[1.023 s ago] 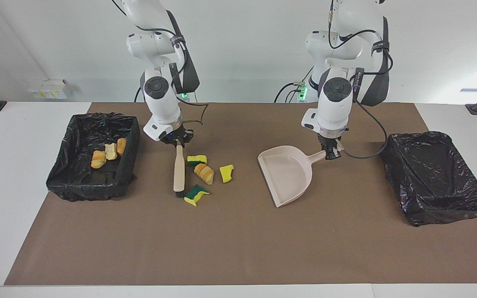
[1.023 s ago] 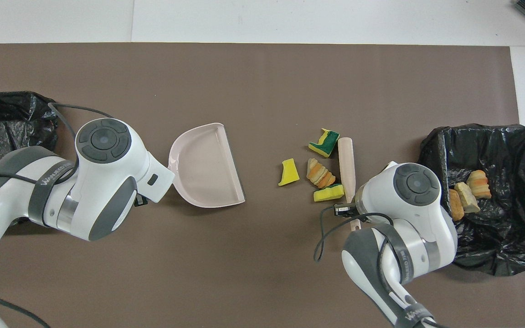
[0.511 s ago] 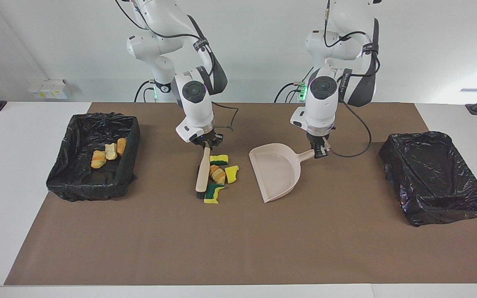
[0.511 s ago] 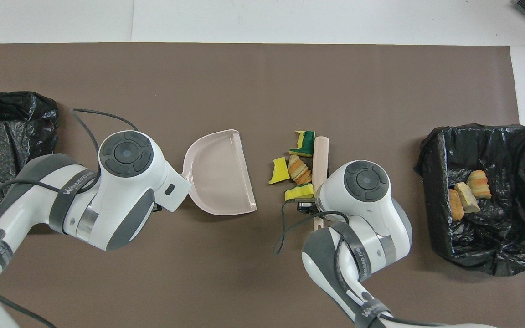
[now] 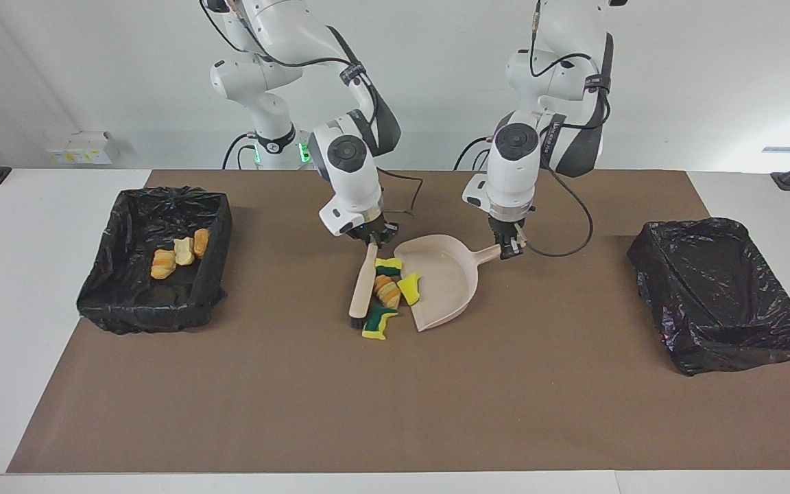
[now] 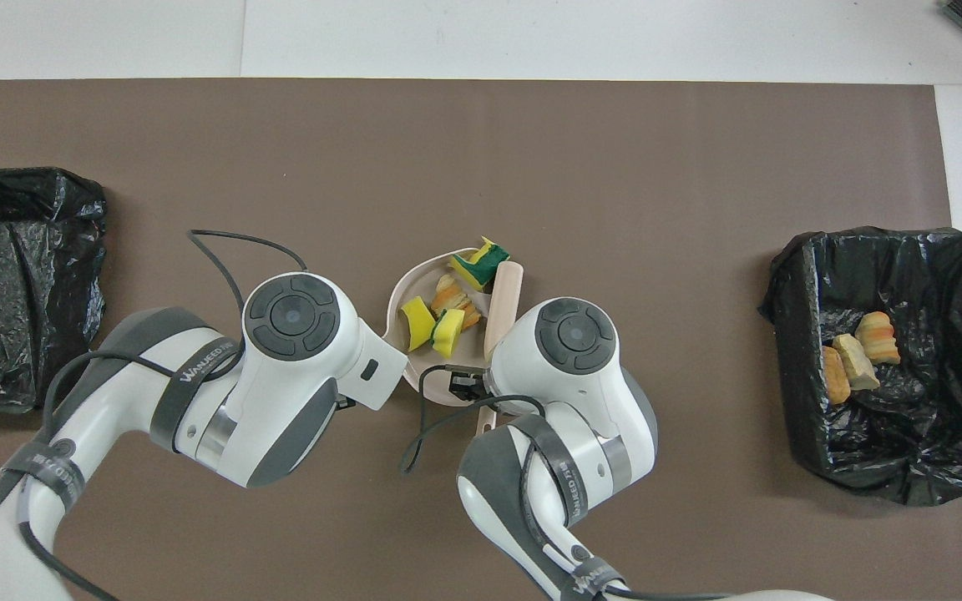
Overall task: Sweep and dump trash in bin
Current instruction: 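Sweep the yellow sponge scraps into the dustpan with the right gripper's brush, then brush the remaining sponge pieces into the dustpan with the right gripper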
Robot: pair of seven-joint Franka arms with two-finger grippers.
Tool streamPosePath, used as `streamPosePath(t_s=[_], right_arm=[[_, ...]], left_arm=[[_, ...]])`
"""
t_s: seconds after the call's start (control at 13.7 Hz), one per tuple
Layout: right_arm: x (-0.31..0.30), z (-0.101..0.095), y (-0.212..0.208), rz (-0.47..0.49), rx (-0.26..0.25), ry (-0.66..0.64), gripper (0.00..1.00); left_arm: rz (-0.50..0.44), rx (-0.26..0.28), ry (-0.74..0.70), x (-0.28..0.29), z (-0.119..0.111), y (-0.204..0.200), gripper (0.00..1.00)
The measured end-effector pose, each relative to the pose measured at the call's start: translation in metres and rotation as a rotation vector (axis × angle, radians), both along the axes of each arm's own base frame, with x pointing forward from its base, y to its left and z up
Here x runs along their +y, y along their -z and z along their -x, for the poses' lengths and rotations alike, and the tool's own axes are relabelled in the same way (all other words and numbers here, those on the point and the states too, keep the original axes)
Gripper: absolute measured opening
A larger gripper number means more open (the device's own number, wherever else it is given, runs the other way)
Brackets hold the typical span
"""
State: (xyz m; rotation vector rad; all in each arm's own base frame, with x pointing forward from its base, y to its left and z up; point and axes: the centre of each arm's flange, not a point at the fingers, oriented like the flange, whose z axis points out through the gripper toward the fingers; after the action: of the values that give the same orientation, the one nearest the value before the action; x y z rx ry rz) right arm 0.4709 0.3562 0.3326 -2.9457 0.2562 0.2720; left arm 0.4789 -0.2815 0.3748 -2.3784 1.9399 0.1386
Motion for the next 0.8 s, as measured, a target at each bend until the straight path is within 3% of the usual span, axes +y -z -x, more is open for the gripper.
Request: streamPosePath(t_s=[0.15,0.37,0.51,0.8], right_arm=[[0.017,0.008,-0.006,-0.016,-0.003,-0.039,0.26],[0.021,0.017,-0.022,-0.013,0.055,-0.079,0.26],[0.017,0.027,-0.048,-0.010,0.090,-0.100,0.26],[-0.013,0.034,-0.109,-0.019,0.104,-0.098,0.26]], left_arm=[[0.013,0.006,-0.020,0.003,-0.002,0.000,0.32],[0.067,0.017,-0.075,0.005,-0.006,-0.002,0.32],[0.103,0.023,-0.127,0.014,-0.012,-0.004,0.32],[0.166,0.027,-0.210,0.029,-0.022,-0.010,0.32]])
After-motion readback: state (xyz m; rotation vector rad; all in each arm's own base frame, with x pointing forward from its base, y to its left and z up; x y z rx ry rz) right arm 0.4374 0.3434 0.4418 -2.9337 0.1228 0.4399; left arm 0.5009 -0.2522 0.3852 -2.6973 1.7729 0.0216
